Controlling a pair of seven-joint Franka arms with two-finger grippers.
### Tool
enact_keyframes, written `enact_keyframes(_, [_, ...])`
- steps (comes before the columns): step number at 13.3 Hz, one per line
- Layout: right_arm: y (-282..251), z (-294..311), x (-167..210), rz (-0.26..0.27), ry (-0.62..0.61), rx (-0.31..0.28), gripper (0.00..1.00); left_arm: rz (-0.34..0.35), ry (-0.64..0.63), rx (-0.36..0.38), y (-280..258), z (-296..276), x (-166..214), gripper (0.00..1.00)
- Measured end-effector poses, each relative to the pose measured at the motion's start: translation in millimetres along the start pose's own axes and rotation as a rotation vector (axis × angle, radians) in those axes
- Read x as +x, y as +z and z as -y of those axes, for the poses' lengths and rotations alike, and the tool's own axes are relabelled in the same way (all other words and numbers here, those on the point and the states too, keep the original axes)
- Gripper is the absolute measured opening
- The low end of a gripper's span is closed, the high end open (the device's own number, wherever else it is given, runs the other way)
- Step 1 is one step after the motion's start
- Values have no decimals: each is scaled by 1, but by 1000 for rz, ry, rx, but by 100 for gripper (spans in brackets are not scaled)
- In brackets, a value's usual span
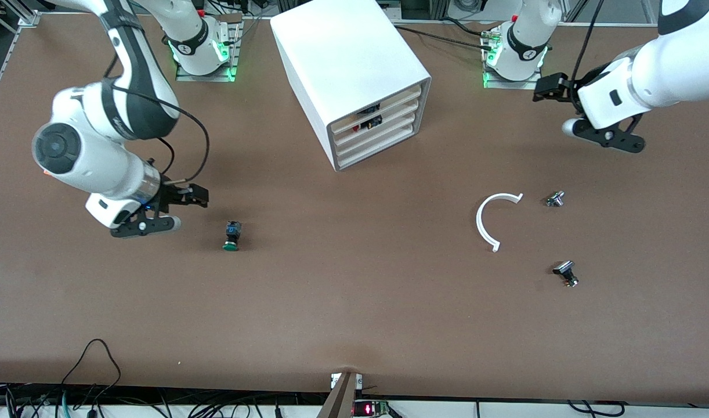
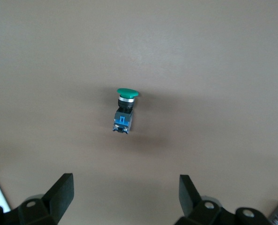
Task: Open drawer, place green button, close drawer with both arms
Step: 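Grasp the green button with the right gripper while the left gripper reaches the drawer, then hook the drawer handle with the left gripper while the right gripper lifts the button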
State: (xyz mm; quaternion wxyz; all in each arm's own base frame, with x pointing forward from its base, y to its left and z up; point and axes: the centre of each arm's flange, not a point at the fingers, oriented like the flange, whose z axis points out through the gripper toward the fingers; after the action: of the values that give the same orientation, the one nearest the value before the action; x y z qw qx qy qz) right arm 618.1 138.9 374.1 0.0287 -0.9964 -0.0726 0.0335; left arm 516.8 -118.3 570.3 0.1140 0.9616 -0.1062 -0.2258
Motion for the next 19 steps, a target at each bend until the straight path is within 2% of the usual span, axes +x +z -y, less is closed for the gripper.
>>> enact_keyframes(4, [71,0,2,-62,0,1,100,187,66,-303,48,-11,44,100])
enact_keyframes(6, [104,1,-3,-111,-2,1,100,247,89,-425,77,-6,76,100])
enact_keyframes(7, [118,3,-6,-132,-6,1,100,256,106,-463,89,-6,89,100])
enact_keyframes(11, [164,28,-9,-196,26,13,100,156,304,-510,133,-28,133,100])
enact_keyframes(13, [182,40,-11,-206,34,18,100,101,372,-537,159,-41,146,100])
enact_keyframes(16, [195,37,-12,-214,40,17,96,7,437,-615,193,-44,155,100])
enact_keyframes(18, [195,34,-12,-216,44,16,81,-57,463,-657,213,-35,154,100])
enact_keyframes(19, [195,33,-12,-216,45,15,80,-96,494,-681,227,-30,154,100])
